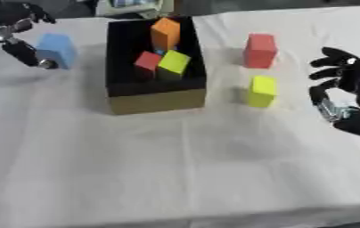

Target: Pick up objects on the table and place them in the box.

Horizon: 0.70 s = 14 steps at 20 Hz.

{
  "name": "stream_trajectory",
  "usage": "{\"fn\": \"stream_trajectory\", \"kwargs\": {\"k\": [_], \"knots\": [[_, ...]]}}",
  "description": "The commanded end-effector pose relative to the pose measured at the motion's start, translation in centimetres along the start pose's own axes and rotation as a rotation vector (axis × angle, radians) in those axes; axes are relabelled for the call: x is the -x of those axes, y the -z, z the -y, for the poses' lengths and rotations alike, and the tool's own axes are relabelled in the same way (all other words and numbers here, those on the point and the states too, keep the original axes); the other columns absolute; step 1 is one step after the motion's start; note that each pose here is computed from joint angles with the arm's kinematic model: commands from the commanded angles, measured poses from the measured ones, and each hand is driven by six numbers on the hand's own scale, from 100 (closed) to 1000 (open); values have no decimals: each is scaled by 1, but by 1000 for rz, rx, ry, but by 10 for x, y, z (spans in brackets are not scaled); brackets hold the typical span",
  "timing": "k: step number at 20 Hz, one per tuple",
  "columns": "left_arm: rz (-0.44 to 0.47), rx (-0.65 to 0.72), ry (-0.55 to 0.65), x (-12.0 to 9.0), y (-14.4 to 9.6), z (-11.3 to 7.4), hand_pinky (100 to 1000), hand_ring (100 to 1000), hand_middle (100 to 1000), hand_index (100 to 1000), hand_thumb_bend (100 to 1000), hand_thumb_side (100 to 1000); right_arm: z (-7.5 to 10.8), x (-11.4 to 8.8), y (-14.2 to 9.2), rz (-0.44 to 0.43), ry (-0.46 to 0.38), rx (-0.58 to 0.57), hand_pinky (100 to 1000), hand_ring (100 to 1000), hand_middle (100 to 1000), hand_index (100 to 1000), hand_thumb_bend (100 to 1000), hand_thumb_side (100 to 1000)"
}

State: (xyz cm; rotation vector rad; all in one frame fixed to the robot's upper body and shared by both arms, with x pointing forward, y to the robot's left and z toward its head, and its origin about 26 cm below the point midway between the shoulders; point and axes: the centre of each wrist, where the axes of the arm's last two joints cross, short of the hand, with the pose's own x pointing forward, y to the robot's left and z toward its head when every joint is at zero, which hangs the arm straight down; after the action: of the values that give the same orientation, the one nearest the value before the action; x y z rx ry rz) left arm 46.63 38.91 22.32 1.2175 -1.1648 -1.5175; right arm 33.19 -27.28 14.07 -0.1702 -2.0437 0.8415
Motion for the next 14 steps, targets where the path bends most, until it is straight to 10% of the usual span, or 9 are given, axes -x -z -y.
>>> {"fn": "stream_trajectory", "kwargs": {"k": [1, 14], "knots": [[-24, -41, 30, 6, 0, -18, 888, 824, 797, 878, 592, 288, 7, -5, 4, 24, -14, 1, 652, 758, 798, 963, 190, 366], [-89, 64, 96, 5, 6, -8, 894, 840, 822, 883, 498, 230, 7, -6, 6, 31, -10, -4, 653, 759, 798, 964, 180, 368]]}}
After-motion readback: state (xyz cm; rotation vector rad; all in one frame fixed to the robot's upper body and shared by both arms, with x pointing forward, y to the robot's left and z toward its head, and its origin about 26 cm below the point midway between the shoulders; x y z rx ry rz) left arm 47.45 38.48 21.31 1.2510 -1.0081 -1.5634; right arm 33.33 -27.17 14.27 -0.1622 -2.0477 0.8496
